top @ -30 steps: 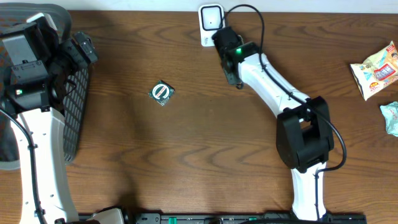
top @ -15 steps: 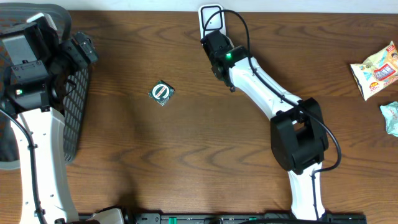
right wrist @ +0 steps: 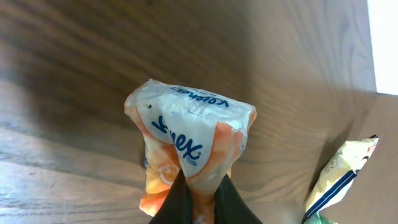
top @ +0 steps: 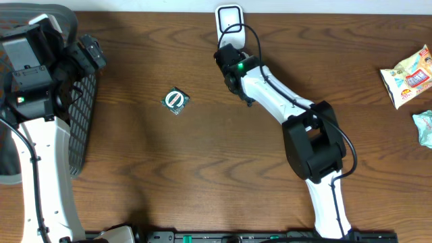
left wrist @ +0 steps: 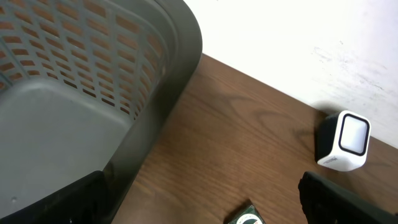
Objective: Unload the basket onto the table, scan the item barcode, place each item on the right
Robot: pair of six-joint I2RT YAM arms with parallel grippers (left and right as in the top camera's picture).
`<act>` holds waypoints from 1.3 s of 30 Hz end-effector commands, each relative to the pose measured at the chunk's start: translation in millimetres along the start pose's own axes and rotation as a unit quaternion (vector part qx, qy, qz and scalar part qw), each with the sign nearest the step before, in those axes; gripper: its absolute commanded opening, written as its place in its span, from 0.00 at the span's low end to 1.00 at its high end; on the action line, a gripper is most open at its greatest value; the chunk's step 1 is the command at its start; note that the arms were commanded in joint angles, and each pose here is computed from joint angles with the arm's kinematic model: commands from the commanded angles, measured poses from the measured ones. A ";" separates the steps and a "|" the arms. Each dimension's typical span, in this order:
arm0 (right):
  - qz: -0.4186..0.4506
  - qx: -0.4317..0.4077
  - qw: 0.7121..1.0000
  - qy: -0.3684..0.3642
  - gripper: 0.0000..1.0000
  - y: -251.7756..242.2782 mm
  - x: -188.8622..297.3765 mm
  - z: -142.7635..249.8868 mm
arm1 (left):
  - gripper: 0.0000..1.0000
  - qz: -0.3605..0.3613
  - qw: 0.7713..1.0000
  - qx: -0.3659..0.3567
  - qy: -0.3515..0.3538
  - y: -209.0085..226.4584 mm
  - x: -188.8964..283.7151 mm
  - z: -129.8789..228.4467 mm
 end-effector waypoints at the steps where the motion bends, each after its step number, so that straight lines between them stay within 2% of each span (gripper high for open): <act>1: 0.006 -0.002 1.000 0.004 0.04 2.9 -1.1 2.5 | 0.98 -0.035 0.999 0.007 0.013 11.5 -4.5 3.4; 2: 0.006 -0.001 1.000 0.005 0.01 2.8 -1.1 2.8 | 0.98 -0.035 0.999 0.007 0.013 11.7 -4.5 3.4; 12: 0.006 -0.010 1.000 -0.028 0.01 5.1 1.0 -9.6 | 0.98 -0.035 0.999 0.007 0.013 11.7 -4.5 3.4; 18: 0.006 0.055 0.997 -0.049 0.02 9.2 4.5 -17.3 | 0.98 -0.035 0.999 0.007 0.013 11.7 -4.5 3.4; 26: 0.018 0.036 0.998 -0.056 0.01 0.1 -0.7 -22.0 | 0.98 -0.035 0.999 0.007 0.013 11.7 -4.5 3.4; 31: 0.004 -0.022 0.995 -0.102 0.01 -5.4 6.1 -44.5 | 0.98 -0.035 0.999 0.007 0.013 11.7 -4.5 3.4; 39: -0.011 -0.008 0.979 -0.204 0.01 -33.6 52.5 -100.1 | 0.98 -0.035 0.999 0.007 0.013 11.7 -4.5 3.4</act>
Point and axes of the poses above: each gripper's point midway between its finger pads, its own x axis back along the fingers, its own y axis along the line the jaws close on, z = x × y, the point moved 7 cm from there along x, back along the fingers, and after that the axes turned 14 degrees about -x, right-handed, at the moved point
